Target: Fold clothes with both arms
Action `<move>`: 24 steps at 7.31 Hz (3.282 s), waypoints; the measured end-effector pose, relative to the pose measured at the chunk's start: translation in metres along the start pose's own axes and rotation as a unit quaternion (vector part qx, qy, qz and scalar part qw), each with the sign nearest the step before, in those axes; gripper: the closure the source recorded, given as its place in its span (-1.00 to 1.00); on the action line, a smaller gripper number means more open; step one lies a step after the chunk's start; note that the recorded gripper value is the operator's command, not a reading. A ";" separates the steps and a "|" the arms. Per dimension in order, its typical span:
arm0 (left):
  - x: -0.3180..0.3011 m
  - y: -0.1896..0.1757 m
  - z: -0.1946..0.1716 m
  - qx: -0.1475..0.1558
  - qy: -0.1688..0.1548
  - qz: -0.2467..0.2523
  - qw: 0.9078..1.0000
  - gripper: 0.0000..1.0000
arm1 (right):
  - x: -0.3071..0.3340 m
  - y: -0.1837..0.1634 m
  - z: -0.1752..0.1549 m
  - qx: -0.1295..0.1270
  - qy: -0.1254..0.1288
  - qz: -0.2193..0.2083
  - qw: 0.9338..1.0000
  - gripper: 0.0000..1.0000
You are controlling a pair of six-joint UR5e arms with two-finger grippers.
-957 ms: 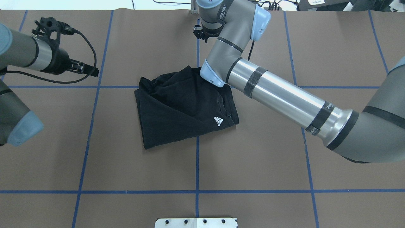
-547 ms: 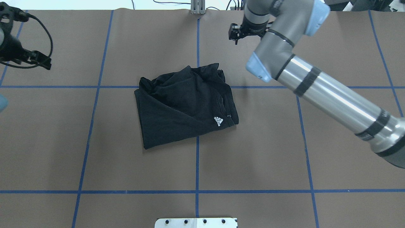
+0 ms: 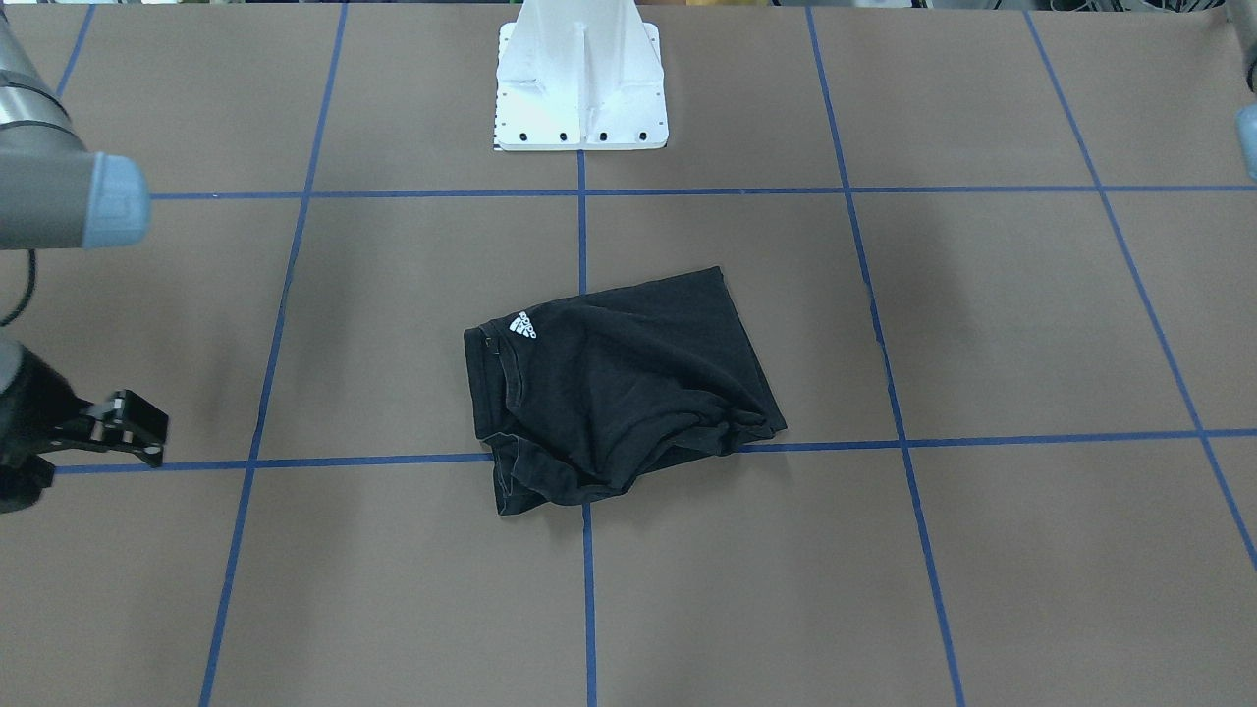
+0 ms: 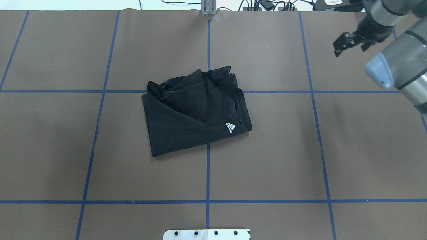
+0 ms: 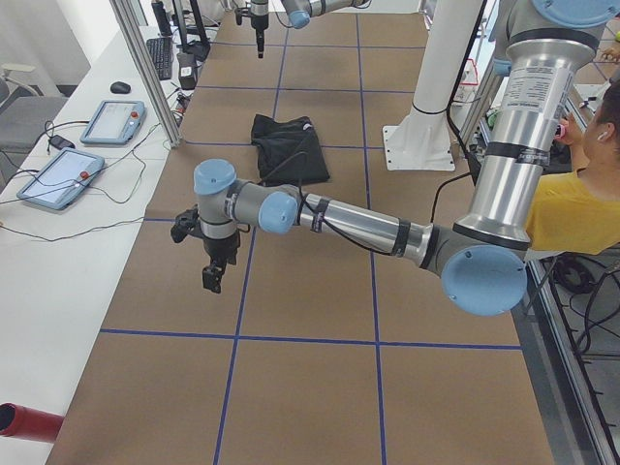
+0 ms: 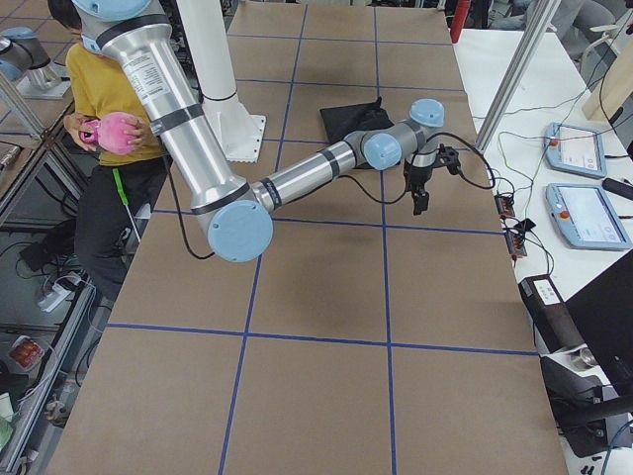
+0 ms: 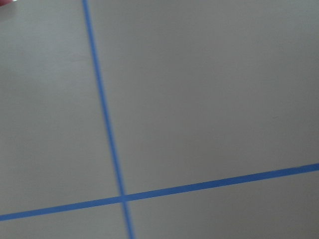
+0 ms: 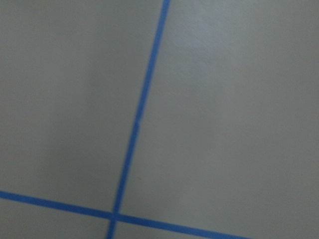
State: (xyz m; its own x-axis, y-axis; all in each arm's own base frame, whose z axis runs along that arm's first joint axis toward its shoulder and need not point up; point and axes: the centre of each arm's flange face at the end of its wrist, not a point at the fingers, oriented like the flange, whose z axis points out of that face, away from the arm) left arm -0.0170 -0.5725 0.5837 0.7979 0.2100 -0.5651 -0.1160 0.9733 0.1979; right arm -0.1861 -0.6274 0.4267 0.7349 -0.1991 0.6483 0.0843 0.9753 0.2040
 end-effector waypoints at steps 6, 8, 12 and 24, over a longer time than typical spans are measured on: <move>-0.042 0.126 0.027 -0.047 0.082 -0.038 0.995 -1.00 | 0.284 0.221 0.021 -0.070 -0.011 0.026 0.997 -1.00; -0.041 0.124 0.006 -0.027 0.078 -0.036 0.996 -1.00 | 0.325 0.272 0.018 -0.073 -0.012 0.030 0.997 -1.00; -0.039 0.123 -0.004 -0.015 0.077 -0.032 0.996 -1.00 | 0.347 0.295 -0.036 -0.023 0.003 0.065 0.998 -1.00; -0.049 0.155 0.020 -0.043 0.079 -0.052 0.995 -1.00 | 0.282 0.282 -0.033 -0.054 -0.014 0.084 0.995 -1.00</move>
State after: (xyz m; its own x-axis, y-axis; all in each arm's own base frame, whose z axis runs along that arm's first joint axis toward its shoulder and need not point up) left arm -0.0630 -0.4335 0.6580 0.7058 0.1138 -0.6992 -0.0943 0.9933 0.0664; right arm 0.0671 -0.4058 0.6427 0.7258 -0.0332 0.6871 0.0344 0.9993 0.0120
